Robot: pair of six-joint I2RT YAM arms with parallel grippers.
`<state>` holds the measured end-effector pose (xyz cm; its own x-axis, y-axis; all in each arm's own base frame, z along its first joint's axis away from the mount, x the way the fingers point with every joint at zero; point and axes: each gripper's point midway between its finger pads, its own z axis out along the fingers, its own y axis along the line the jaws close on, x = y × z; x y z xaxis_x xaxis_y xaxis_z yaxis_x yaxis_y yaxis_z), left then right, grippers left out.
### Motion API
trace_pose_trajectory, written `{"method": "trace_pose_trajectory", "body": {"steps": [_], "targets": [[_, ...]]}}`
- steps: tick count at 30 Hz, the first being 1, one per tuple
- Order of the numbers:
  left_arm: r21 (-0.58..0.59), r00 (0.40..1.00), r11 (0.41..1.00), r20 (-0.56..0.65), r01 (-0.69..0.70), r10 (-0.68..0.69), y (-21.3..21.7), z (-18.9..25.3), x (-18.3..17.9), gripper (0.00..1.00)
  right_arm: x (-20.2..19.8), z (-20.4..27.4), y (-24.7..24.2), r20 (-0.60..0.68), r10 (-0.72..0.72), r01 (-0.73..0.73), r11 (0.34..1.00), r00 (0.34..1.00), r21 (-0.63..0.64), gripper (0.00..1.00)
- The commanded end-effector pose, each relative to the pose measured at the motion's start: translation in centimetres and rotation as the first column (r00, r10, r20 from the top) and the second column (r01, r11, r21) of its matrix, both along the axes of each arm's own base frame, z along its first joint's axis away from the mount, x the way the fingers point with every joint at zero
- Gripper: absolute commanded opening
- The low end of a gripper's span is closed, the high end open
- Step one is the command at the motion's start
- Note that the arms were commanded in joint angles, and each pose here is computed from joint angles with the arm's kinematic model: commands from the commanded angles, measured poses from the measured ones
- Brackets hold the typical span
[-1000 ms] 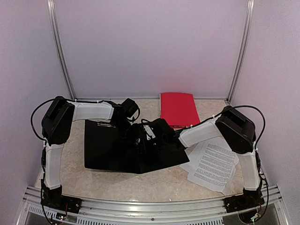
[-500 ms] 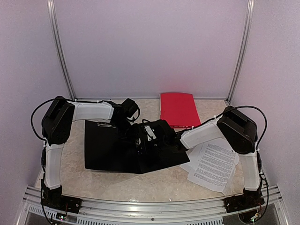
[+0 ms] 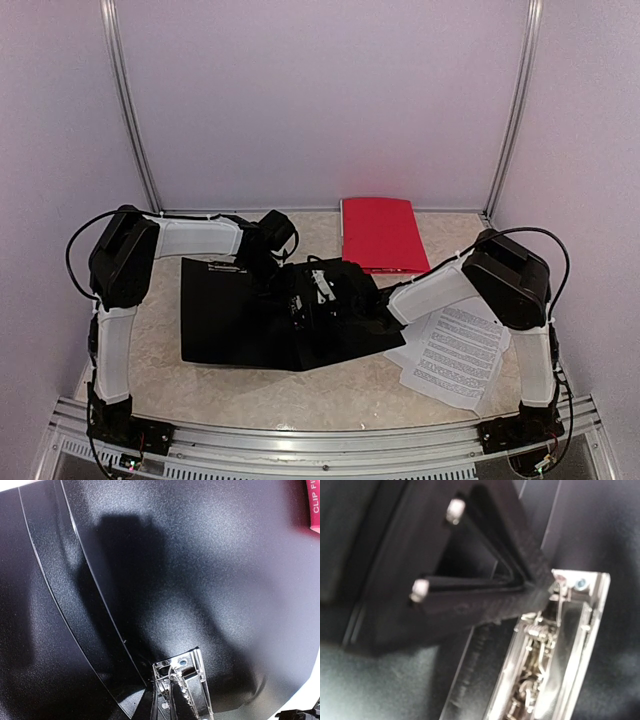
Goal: Put the files into the folder
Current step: Open the spring clip on the folder at the center of the board.
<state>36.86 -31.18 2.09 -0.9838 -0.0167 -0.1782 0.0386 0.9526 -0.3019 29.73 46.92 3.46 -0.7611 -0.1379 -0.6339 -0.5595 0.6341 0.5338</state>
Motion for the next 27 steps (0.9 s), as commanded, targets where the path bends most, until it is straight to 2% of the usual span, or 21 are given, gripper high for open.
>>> {"method": "trace_pose_trajectory", "body": {"steps": [1, 13, 27], "targets": [[0.133, 0.989, 0.990, -0.148, 0.038, -0.018, 2.7, -6.1, -3.3, 0.07, -5.5, -7.7, -3.7, -0.180, 0.026, -0.067, 0.973, 0.983, -0.221, 0.05], [0.147, 0.988, 0.988, -0.150, 0.055, -0.032, 2.8, -6.4, -3.4, 0.06, -6.9, -10.2, -5.0, -0.198, 0.052, -0.113, 0.944, 0.979, -0.309, 0.00], [0.146, 0.987, 0.987, -0.156, 0.062, -0.039, 2.7, -6.9, -3.5, 0.06, -9.1, -13.5, -6.5, -0.243, 0.052, -0.145, 0.913, 0.969, -0.381, 0.00]]}}
